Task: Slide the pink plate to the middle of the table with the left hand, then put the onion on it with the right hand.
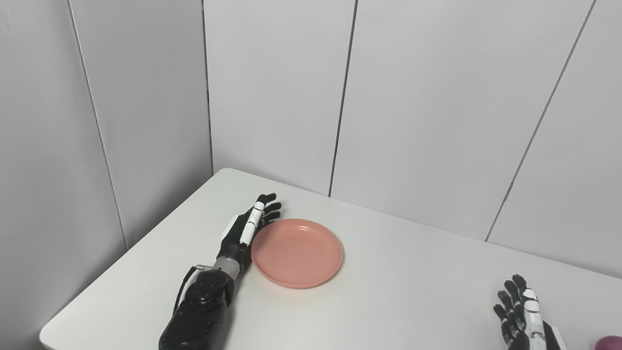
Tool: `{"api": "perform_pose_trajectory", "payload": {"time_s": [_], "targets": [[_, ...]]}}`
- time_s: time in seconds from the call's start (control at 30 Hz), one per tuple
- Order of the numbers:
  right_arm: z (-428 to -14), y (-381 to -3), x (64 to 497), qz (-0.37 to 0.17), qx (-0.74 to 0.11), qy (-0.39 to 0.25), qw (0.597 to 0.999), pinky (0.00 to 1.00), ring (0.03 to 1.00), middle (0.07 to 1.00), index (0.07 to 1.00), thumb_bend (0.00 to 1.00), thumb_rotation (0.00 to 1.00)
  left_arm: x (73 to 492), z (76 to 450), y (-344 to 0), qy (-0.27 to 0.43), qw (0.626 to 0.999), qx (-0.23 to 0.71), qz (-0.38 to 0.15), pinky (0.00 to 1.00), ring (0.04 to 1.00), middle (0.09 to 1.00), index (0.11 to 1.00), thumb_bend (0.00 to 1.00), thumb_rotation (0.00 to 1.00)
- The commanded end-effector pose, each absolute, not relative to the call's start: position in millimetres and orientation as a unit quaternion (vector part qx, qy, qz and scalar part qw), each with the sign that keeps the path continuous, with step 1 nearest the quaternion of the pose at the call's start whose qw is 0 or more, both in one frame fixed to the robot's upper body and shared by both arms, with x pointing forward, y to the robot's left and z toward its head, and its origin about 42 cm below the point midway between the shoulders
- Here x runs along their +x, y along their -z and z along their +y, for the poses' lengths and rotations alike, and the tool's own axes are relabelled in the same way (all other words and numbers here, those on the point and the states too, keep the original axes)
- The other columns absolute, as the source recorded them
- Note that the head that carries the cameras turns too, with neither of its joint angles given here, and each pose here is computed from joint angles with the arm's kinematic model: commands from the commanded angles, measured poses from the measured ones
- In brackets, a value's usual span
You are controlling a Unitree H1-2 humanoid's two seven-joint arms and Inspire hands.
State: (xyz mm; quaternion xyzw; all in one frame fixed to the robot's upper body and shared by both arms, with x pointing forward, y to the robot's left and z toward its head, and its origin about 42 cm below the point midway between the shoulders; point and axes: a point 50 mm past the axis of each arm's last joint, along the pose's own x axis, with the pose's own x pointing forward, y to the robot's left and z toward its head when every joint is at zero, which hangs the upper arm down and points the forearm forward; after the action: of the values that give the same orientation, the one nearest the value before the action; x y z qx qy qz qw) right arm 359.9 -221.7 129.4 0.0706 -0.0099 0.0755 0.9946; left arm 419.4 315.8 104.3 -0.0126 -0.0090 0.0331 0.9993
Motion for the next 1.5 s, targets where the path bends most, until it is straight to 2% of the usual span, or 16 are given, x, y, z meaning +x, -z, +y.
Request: {"api": "perform_pose_trajectory", "payload": {"time_s": [0.0,0.47,0.63,0.97,1.17,1.47], "targets": [[-216,-156,370,-0.074,0.065,-0.081,0.992,1.00,1.000,1.000,1.000,0.50,0.95,425,300,-105,-0.011,1.000,-0.023,-0.018,0.88,0.881,0.876,0.866,0.62,1.00],[-201,-155,370,-0.063,0.053,-0.086,0.993,1.00,1.000,1.000,1.000,0.56,0.94,433,274,-100,0.033,0.998,-0.043,-0.020,0.89,0.893,0.887,0.873,0.65,1.00],[-193,-156,371,-0.063,0.048,-0.083,0.993,1.00,1.000,1.000,1.000,0.55,0.95,433,269,-100,0.041,0.998,-0.044,-0.019,0.88,0.884,0.878,0.867,0.66,1.00],[-181,-151,376,-0.067,0.058,-0.054,0.995,1.00,0.989,0.990,1.000,0.55,0.89,431,257,-94,0.065,0.997,-0.047,-0.015,0.86,0.874,0.872,0.859,0.64,1.00],[-173,-149,380,-0.065,0.077,-0.037,0.994,1.00,0.963,0.958,0.962,0.58,0.81,429,244,-93,0.080,0.996,-0.046,-0.005,0.88,0.891,0.886,0.875,0.67,1.00],[-165,-149,381,-0.066,0.081,-0.036,0.994,1.00,0.971,0.963,0.957,0.59,0.82,419,218,-94,0.101,0.993,-0.064,-0.011,0.88,0.898,0.893,0.882,0.65,1.00]]}}
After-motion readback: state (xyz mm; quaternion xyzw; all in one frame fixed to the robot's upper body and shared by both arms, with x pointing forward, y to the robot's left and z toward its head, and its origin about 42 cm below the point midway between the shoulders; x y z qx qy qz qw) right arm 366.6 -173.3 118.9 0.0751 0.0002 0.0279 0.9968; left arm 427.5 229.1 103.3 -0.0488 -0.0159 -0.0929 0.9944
